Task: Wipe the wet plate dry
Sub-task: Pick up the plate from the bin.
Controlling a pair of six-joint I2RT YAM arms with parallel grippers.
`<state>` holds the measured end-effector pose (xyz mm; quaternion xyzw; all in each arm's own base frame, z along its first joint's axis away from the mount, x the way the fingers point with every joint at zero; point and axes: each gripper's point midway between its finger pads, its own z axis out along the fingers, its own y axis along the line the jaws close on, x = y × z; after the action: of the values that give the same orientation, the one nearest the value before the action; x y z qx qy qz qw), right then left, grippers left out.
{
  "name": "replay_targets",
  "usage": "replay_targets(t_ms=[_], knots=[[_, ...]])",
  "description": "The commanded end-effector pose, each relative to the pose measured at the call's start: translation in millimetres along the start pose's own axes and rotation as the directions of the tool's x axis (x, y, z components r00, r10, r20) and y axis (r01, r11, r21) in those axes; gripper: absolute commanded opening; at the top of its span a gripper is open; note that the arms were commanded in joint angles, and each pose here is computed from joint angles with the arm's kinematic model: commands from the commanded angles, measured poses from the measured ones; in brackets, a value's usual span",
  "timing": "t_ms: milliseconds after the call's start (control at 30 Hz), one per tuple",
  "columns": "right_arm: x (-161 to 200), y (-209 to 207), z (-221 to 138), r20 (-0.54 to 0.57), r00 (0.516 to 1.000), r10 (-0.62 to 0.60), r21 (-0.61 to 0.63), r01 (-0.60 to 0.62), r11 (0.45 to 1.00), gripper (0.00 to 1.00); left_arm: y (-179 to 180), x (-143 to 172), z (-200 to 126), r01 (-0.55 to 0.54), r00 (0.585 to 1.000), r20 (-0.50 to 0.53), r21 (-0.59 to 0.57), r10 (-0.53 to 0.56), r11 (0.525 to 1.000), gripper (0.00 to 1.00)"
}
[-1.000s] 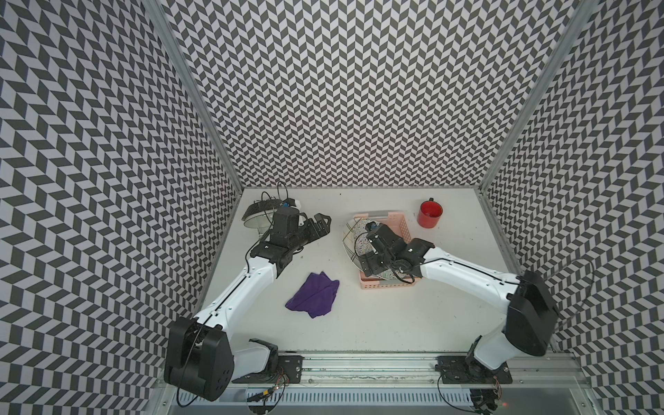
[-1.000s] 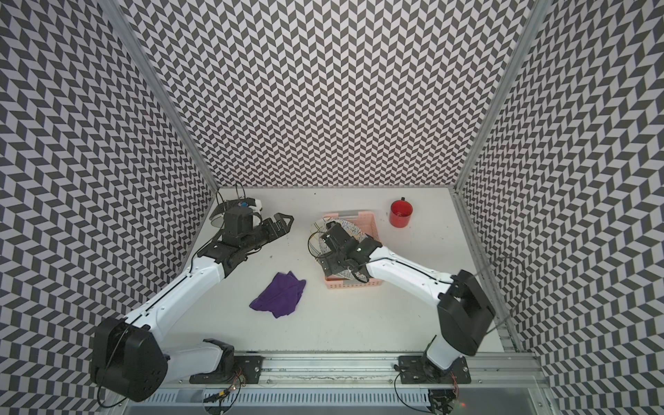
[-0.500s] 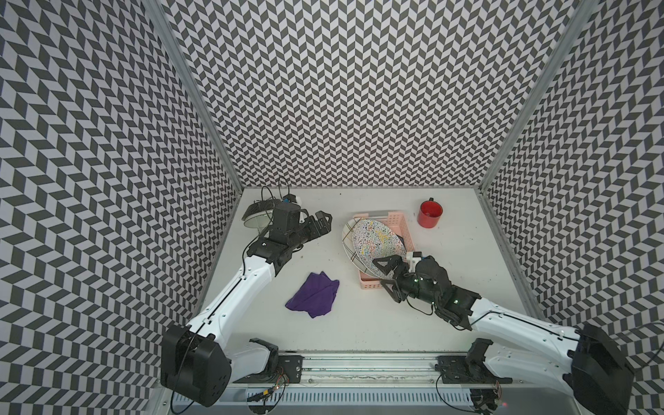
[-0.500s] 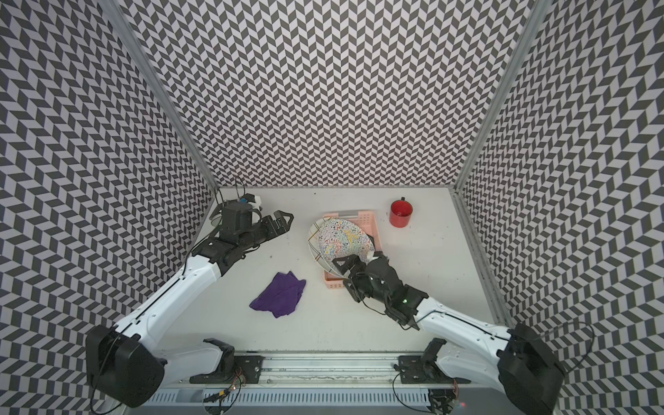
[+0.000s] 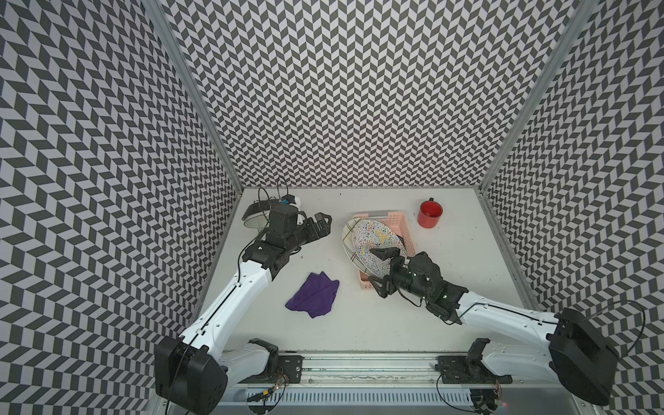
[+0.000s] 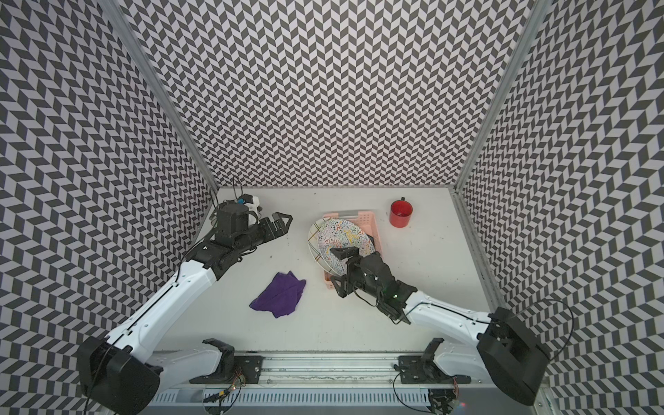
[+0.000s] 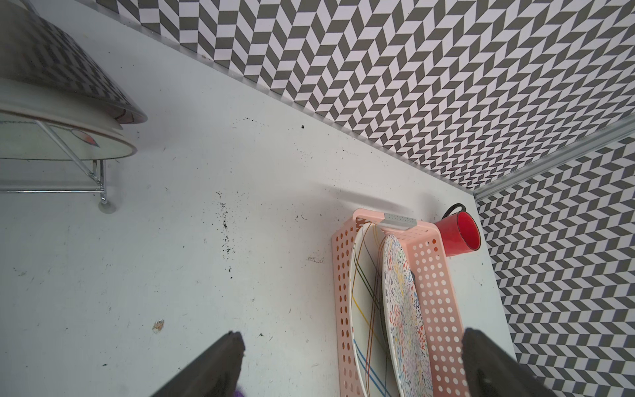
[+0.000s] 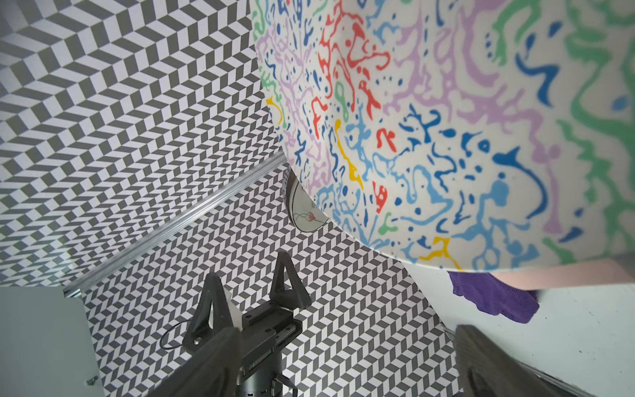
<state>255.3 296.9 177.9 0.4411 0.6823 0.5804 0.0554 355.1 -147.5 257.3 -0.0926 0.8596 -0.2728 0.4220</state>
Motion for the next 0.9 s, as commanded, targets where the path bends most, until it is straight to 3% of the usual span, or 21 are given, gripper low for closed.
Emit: replay_targets(t_ms=[0,300,533,867], knots=[[0.2,5.6,1.1,0.007,0.999,0.041,-0.039,-0.041,0.998,1.00,-3.4,5.5,2.4,-0.023,1.000,-0.013,0.026,0.023,0.999,0.99],[-24.9,-8.4,12.4,0.096,0.990,0.101,-0.050,-0.096,0.994,0.91,-5.3,8.0,10.1,-0.033,0.999,-0.028,0.042,0.034,0.999,0.99],[-45.6,-5.4,9.9,0.188,0.980,0.063,-0.064,-0.052,0.997,0.81,-2.5,12.3,12.7,-0.034,0.998,-0.041,0.038,0.036,0.999,0.99],[-89.8,-4.7,-10.4,0.398,0.911,0.109,-0.115,-0.068,0.991,0.78,-2.8,13.2,14.6,-0.042,0.998,-0.045,0.041,0.044,0.998,0.99]])
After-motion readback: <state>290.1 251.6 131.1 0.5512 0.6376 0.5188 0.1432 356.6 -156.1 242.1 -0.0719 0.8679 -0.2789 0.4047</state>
